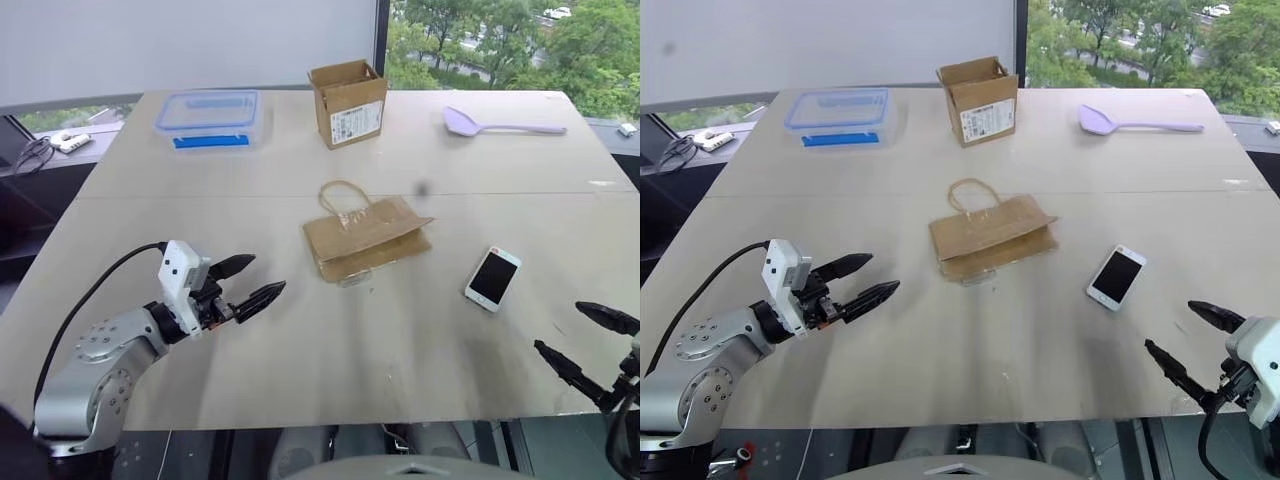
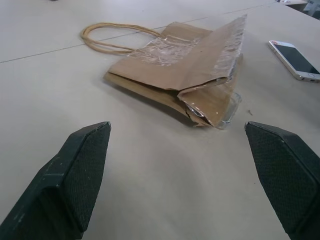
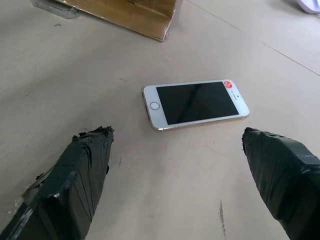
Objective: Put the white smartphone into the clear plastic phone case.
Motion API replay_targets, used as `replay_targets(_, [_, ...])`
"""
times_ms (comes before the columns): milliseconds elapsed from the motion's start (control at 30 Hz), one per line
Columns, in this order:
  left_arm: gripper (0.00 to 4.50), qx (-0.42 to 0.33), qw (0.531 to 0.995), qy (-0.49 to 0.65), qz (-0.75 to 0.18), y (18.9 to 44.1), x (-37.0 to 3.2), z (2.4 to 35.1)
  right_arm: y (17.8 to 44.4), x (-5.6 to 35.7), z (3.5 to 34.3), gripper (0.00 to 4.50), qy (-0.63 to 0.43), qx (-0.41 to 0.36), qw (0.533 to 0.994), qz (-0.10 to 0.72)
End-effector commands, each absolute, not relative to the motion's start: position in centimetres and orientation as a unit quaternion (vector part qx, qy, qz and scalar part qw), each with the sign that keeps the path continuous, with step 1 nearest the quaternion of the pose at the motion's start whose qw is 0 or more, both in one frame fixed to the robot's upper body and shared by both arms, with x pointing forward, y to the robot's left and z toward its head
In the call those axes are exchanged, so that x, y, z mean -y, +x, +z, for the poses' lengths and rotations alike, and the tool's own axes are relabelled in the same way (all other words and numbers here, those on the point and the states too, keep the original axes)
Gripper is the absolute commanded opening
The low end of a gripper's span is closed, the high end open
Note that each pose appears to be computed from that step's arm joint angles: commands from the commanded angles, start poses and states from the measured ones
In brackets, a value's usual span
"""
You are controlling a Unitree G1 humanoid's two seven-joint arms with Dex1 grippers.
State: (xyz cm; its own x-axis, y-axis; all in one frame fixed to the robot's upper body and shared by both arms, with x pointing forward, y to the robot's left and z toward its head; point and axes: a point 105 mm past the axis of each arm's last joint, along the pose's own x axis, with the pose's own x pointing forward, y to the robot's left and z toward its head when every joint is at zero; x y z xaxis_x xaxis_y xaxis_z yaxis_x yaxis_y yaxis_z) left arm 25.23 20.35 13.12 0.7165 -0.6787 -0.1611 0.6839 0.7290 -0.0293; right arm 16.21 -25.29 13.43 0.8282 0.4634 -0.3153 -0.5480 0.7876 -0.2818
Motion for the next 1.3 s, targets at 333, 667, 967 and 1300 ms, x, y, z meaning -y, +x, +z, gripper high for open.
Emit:
replay_targets(333, [4.43,-0.008,0.851,0.209,-0.483,28.6,-14.9,15.9,17.6,17.8,18.1,4.5,-0.215,-0.006,0.892,0.397])
replay_targets(667, [3.23,0.001,0.81,0.281,-0.514,31.8,-12.0,13.4,17.8,15.2,19.5,4.5,-0.219,0.015,0.871,0.439])
replay_targets(967, [0.03,0.05,0.88,0.221,-0.417,33.5,-14.9,14.8,18.1,14.4,18.8,4.5,-0.205,0.026,0.87,0.449])
replay_targets(1300, [0.03,0.018,0.958,0.242,-0.15,34.0,-29.2,16.7,19.6,13.0,17.8,4.5,-0.188,0.038,0.843,0.503])
